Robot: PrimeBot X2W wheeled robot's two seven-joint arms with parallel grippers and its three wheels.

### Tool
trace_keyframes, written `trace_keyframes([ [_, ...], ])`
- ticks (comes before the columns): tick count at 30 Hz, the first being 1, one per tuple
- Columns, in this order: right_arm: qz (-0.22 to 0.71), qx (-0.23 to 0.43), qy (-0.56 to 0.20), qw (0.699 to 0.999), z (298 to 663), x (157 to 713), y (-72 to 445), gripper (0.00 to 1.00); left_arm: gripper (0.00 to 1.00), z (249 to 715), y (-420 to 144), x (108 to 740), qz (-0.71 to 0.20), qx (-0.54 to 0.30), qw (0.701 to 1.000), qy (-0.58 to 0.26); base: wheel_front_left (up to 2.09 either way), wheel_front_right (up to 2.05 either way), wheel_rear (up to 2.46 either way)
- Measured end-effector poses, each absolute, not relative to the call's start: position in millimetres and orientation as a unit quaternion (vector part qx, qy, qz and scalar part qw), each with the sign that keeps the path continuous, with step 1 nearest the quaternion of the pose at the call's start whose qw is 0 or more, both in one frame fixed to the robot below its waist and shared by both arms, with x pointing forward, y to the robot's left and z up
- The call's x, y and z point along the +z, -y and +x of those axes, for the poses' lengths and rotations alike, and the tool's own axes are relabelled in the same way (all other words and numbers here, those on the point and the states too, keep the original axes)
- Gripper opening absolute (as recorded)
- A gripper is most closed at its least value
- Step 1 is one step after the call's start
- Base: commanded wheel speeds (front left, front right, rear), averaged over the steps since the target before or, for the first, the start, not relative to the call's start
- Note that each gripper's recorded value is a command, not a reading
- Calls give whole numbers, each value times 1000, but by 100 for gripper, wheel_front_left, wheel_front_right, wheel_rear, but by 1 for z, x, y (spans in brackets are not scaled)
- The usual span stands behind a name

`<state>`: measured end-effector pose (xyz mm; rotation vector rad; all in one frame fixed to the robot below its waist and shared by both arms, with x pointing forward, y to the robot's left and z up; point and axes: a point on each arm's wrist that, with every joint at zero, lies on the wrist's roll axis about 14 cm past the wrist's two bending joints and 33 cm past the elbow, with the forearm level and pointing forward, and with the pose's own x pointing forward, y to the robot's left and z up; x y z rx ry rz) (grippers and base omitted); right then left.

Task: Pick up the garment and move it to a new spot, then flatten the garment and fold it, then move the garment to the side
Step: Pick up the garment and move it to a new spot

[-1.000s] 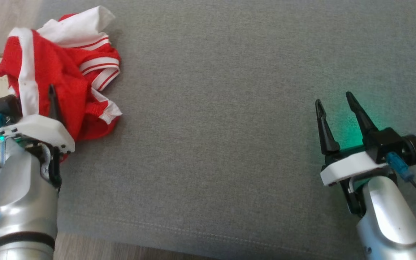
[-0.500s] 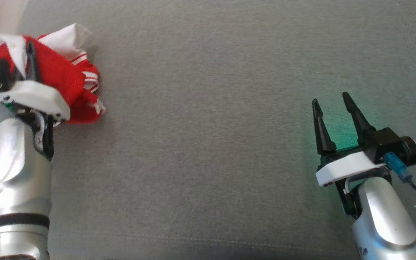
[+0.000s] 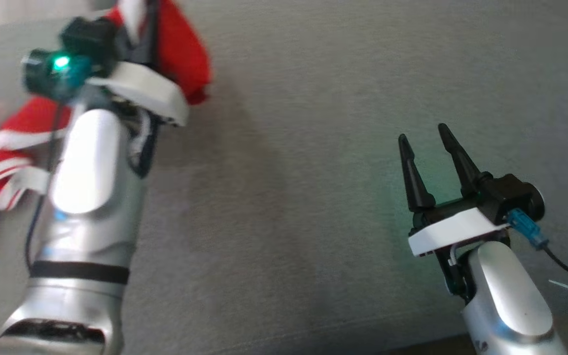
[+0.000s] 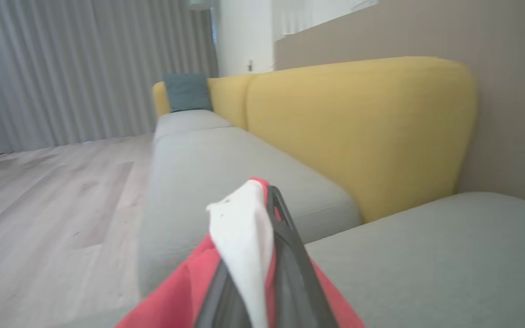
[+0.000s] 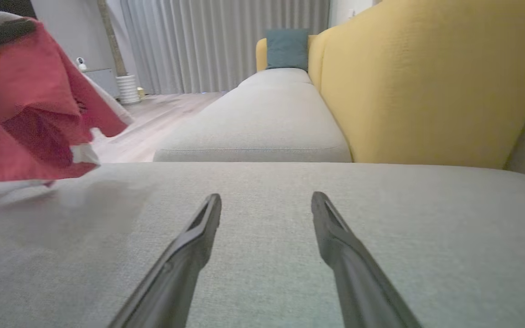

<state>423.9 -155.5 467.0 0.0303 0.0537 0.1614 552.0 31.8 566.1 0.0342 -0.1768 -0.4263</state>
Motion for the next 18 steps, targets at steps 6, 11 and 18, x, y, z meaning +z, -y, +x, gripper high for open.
trace_keyframes([
  [6,10,26,-22,999,406,474,194,100,0,520,80,568,-13,-358,929,92,0,0,0],
  [11,9,-11,-22,1000,394,476,219,100,0,477,138,541,-53,-434,898,47,0,0,0],
  [18,10,-13,-22,1000,398,475,220,100,0,452,121,463,-15,-410,911,-55,0,0,0],
])
